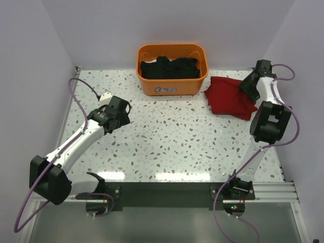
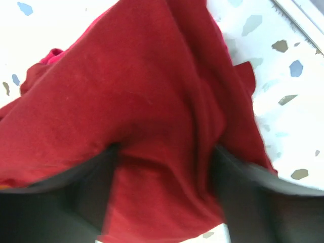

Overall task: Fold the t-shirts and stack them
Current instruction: Neatly place the folded tshirt to the corner

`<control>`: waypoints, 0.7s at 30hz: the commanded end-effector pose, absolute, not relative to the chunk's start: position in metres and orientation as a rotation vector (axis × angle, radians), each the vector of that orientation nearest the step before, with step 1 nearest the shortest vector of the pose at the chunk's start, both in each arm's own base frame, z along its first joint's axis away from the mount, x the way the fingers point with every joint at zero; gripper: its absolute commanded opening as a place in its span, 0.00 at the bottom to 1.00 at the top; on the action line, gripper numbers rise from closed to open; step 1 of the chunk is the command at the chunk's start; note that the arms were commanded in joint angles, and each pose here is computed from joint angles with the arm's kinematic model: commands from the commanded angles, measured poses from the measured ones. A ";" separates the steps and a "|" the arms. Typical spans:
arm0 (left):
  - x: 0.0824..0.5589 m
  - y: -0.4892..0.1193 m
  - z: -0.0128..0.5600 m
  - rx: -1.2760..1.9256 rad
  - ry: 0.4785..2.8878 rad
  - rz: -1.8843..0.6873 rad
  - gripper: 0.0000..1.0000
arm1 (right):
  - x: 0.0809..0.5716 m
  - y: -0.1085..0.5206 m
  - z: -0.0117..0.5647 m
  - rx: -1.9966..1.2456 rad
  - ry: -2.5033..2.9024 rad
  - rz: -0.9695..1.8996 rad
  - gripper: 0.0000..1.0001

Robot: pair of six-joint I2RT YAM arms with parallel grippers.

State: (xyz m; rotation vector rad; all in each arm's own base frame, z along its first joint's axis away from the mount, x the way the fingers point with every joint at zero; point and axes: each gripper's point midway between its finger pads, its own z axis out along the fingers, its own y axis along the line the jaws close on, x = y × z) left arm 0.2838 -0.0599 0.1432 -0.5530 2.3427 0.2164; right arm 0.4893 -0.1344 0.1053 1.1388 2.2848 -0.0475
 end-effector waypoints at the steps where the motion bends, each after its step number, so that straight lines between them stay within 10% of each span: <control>1: 0.296 -0.064 0.160 -0.555 2.300 0.170 1.00 | 0.501 -0.130 0.155 1.091 2.188 0.003 0.84; 4: 0.295 -0.065 0.162 -0.552 2.296 0.152 1.00 | 0.493 -0.137 0.197 1.038 2.138 -0.053 0.98; 13: 0.291 -0.069 0.181 -0.528 2.247 0.057 1.00 | 0.429 -0.115 0.285 0.797 2.078 -0.078 0.99; 21: 0.275 -0.066 0.190 -0.534 2.193 -0.028 1.00 | 0.340 -0.023 0.247 0.581 2.138 0.003 0.99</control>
